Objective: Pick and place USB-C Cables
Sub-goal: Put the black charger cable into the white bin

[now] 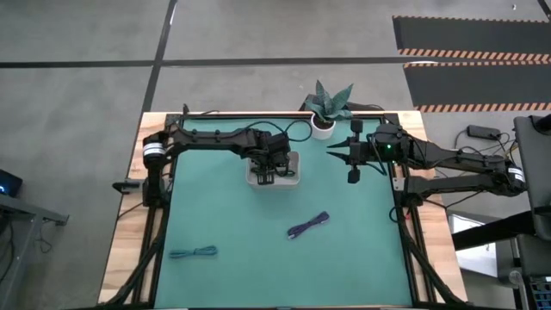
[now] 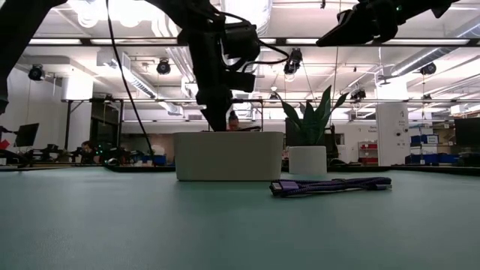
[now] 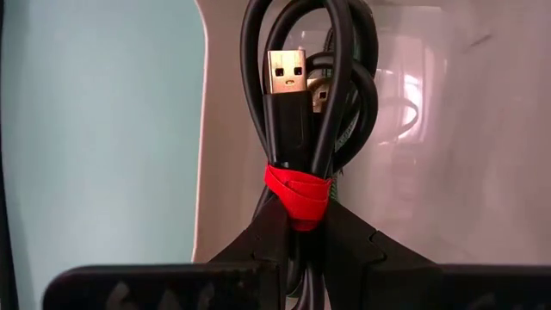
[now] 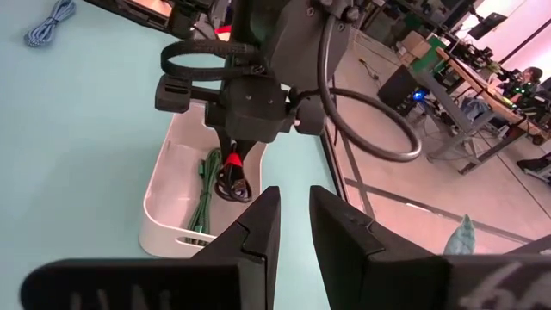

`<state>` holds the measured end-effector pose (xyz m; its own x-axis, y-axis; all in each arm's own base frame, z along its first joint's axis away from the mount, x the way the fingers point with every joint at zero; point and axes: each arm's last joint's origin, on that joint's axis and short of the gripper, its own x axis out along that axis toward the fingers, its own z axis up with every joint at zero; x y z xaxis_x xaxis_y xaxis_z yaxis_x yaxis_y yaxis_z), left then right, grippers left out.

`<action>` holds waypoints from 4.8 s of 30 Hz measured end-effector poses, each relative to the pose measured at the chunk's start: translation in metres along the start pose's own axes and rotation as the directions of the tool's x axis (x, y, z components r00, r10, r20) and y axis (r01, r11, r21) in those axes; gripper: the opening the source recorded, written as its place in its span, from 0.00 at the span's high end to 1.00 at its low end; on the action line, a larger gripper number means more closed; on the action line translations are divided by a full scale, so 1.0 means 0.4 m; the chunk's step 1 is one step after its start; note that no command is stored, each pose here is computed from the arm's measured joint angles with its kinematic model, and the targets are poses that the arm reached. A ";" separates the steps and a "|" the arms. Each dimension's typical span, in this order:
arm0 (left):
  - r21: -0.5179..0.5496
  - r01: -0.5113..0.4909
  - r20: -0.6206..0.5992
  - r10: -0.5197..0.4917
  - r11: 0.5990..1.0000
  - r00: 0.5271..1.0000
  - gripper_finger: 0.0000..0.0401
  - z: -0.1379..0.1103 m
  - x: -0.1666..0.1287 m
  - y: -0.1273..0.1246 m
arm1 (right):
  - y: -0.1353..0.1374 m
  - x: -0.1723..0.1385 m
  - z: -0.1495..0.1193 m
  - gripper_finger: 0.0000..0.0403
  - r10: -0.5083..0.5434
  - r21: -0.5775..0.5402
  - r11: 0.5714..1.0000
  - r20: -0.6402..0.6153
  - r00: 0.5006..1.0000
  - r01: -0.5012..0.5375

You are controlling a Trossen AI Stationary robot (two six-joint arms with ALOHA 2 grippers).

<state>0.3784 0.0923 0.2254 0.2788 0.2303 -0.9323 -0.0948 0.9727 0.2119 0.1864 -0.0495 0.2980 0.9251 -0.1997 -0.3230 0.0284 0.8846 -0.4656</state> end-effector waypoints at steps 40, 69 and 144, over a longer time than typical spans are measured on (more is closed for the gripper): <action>0.021 -0.012 0.042 0.012 1.000 0.999 0.93 0.010 0.000 0.005 | 0.000 0.001 0.000 0.86 0.001 0.008 1.000 -0.001 1.000 -0.001; 0.027 -0.013 0.023 0.012 1.000 1.000 0.93 -0.009 0.026 0.008 | 0.000 0.001 -0.001 0.86 0.001 0.008 1.000 -0.002 1.000 -0.001; -0.098 0.011 0.061 -0.005 0.995 0.998 0.93 -0.056 0.109 -0.016 | 0.000 0.001 -0.001 0.86 0.001 0.008 1.000 -0.003 1.000 -0.001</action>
<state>0.3699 0.0956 0.1768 0.3367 0.2268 -0.9139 -0.1851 0.9676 0.1719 0.1865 -0.0495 0.2976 0.9242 -0.1999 -0.3255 0.0306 0.8881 -0.4586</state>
